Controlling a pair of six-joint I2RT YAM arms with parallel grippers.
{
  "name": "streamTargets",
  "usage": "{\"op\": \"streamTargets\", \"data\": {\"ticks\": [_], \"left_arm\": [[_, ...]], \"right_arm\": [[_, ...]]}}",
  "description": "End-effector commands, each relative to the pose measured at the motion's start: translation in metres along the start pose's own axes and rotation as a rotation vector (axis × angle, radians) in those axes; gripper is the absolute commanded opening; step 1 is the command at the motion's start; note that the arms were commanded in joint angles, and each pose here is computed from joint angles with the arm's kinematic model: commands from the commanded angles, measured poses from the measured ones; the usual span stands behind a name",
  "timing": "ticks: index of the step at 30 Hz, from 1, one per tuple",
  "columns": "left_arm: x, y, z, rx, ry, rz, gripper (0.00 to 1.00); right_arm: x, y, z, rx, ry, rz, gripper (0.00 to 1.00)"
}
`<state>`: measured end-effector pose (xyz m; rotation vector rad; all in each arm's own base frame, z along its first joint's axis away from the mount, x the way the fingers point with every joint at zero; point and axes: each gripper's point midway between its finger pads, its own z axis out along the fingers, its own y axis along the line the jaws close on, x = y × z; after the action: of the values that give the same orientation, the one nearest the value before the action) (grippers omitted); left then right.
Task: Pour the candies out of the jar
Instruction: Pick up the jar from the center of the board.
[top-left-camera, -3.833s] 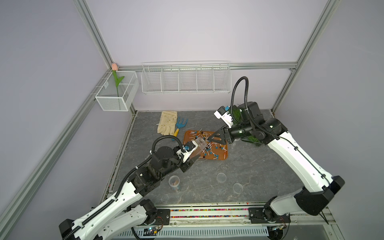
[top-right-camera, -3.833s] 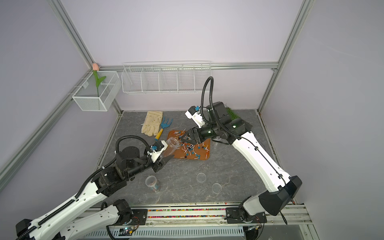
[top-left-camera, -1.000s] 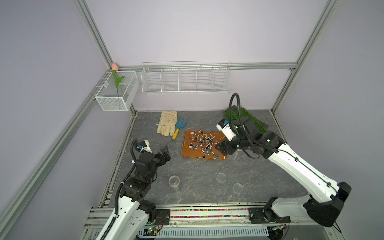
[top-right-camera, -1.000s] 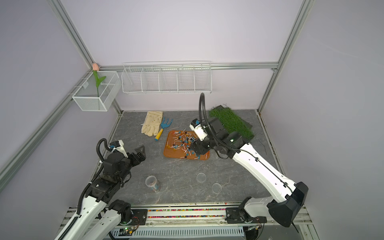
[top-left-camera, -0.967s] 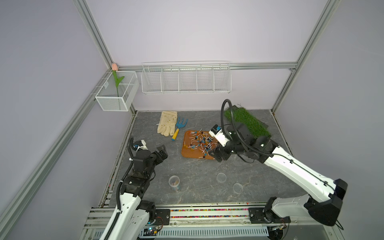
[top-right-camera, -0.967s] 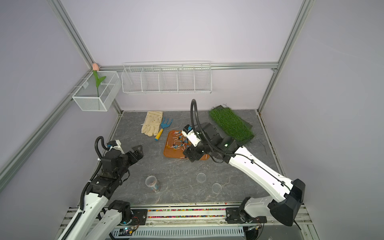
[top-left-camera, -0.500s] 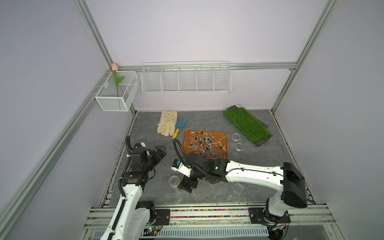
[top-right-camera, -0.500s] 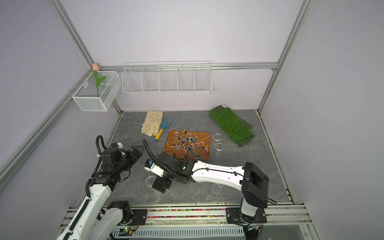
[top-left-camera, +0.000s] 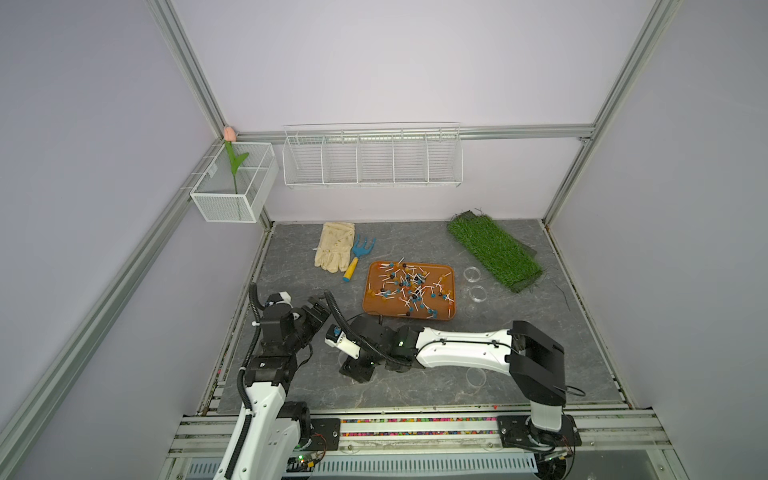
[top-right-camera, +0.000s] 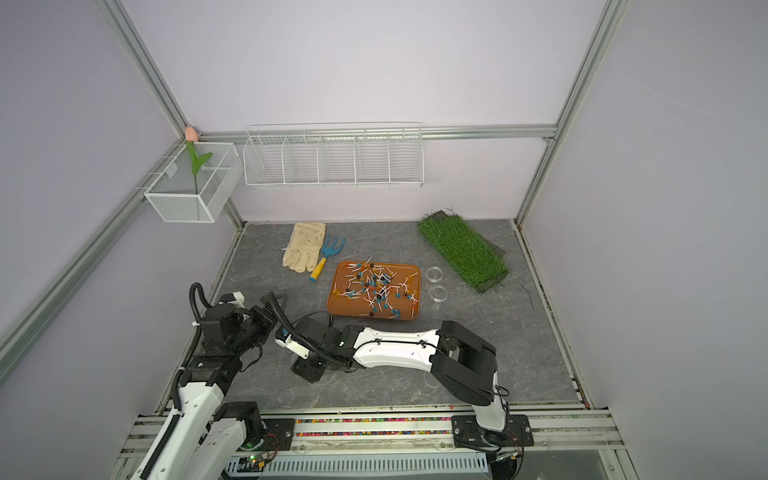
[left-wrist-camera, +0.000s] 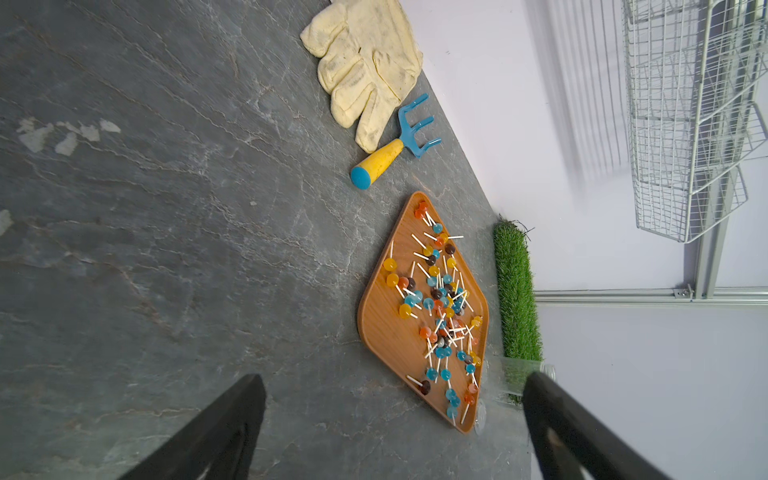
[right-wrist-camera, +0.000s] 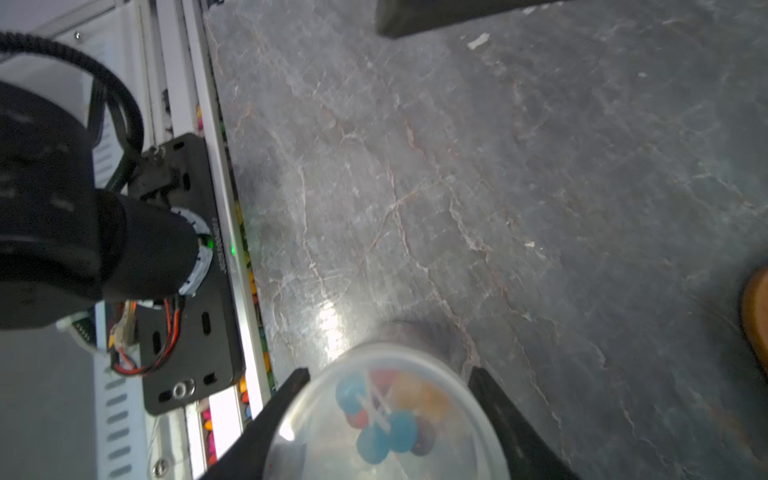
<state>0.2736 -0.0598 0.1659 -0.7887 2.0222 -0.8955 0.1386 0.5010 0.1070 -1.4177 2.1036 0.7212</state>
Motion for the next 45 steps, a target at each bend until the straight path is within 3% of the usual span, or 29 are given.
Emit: {"op": "streamTargets", "data": {"ticks": [1,7,12,17,24,30,34,45], "left_arm": [[-0.006,-0.006,-0.005,0.035,-0.042,0.013,0.96],[-0.020,-0.043,-0.023,0.193,-0.137,0.150,0.96],[-0.008,-0.115,-0.050,0.407,-0.172,0.435,0.96],[0.031,-0.173,-0.074,0.577,-0.174,0.754,0.96],[0.120,-0.215,-0.063,0.647,-0.035,1.202,0.96],[0.152,-0.242,-0.054,0.806,0.004,1.191,0.97],[0.174,-0.250,-0.053,0.896,0.087,1.185,0.97],[0.185,-0.248,-0.047,0.916,0.117,1.219,0.94]], "right_arm": [[-0.019,-0.005,-0.020,0.033,-0.073,0.018,0.46],[-0.043,-0.038,-0.097,0.081,-0.147,0.089,0.41],[-0.057,-0.097,-0.193,0.119,-0.241,0.213,0.41],[-0.054,-0.130,-0.278,0.139,-0.308,0.308,0.42],[-0.047,-0.133,-0.322,0.120,-0.370,0.356,0.42],[-0.049,-0.128,-0.337,0.092,-0.410,0.364,0.43],[-0.054,-0.121,-0.339,0.045,-0.425,0.358,0.43],[-0.068,-0.107,-0.341,-0.065,-0.457,0.335,0.43]]}}
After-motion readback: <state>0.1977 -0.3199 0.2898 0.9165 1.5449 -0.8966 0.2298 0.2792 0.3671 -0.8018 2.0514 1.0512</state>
